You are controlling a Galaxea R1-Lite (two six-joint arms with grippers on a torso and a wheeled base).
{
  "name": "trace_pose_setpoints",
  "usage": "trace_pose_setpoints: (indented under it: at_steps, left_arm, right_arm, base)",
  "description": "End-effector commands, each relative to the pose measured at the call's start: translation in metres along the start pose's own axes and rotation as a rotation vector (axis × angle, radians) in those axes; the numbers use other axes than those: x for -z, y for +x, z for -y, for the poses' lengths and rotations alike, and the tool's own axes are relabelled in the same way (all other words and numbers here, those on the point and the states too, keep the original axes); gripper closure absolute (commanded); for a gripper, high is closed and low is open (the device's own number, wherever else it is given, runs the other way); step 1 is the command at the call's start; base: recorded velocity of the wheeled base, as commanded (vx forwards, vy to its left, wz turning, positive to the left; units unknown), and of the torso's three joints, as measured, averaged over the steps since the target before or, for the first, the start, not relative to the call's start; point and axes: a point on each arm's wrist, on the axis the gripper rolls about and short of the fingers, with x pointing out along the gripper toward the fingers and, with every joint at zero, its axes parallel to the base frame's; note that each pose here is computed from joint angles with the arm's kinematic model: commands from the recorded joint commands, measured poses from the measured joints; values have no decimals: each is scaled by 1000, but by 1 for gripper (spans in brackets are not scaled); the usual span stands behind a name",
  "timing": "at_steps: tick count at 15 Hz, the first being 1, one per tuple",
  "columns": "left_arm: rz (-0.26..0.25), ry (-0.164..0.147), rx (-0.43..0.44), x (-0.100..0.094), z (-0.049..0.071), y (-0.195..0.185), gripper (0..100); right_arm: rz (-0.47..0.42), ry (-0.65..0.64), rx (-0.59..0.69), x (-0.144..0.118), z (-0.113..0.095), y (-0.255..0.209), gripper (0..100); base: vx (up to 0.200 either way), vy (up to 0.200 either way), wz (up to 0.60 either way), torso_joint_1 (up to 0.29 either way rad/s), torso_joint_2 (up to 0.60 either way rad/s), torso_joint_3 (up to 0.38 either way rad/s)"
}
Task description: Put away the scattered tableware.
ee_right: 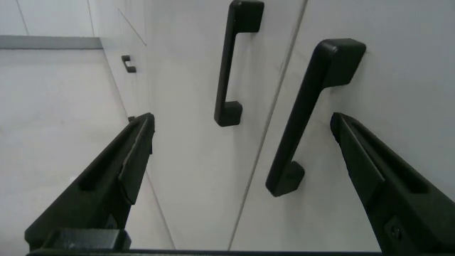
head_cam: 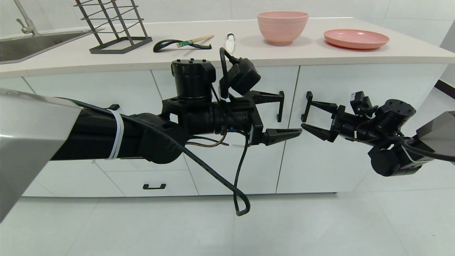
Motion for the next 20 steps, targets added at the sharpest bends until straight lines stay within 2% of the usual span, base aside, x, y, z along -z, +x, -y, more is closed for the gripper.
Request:
trace_pose_setpoints:
  at_steps: [1, 2, 3, 6, 9, 13, 16, 20]
  left_arm:
    - [-10, -22, -37, 0, -1, 0, 0]
    - [-11, -27, -40, 0, -1, 0, 0]
    - [-16, -51, -71, -1, -1, -1, 0]
    - [-32, -56, -82, 3, -1, 0, 0]
    - [-70, -74, -127, 13, 1, 0, 0]
    - [-80, -77, -149, 15, 0, 0, 0]
    - [-80, -76, -153, 15, 0, 1, 0]
    - [-69, -69, -138, 14, 4, 6, 0]
  right_arm:
    - [-3, 6, -2, 6, 0, 2, 0]
    - [-3, 6, -2, 6, 0, 2, 0]
    - [4, 4, -24, 6, -2, 5, 0]
    - [19, -6, -60, 7, -6, 9, 0]
    - [25, -7, -78, 5, -8, 13, 0]
    - [53, 6, -91, 1, -5, 23, 0]
    - [67, 4, -172, -2, -7, 24, 0]
    - [77, -8, -199, -4, -10, 22, 0]
  base:
    - [0, 0, 0, 0, 0, 0]
    - [0, 0, 0, 0, 0, 0]
    - [0, 0, 0, 0, 0, 0]
    - [0, 0, 0, 0, 0, 0]
    - [0, 0, 0, 0, 0, 0]
    - [0, 0, 0, 0, 0, 0]
    - [0, 0, 0, 0, 0, 0]
    - [0, 0, 0, 0, 0, 0]
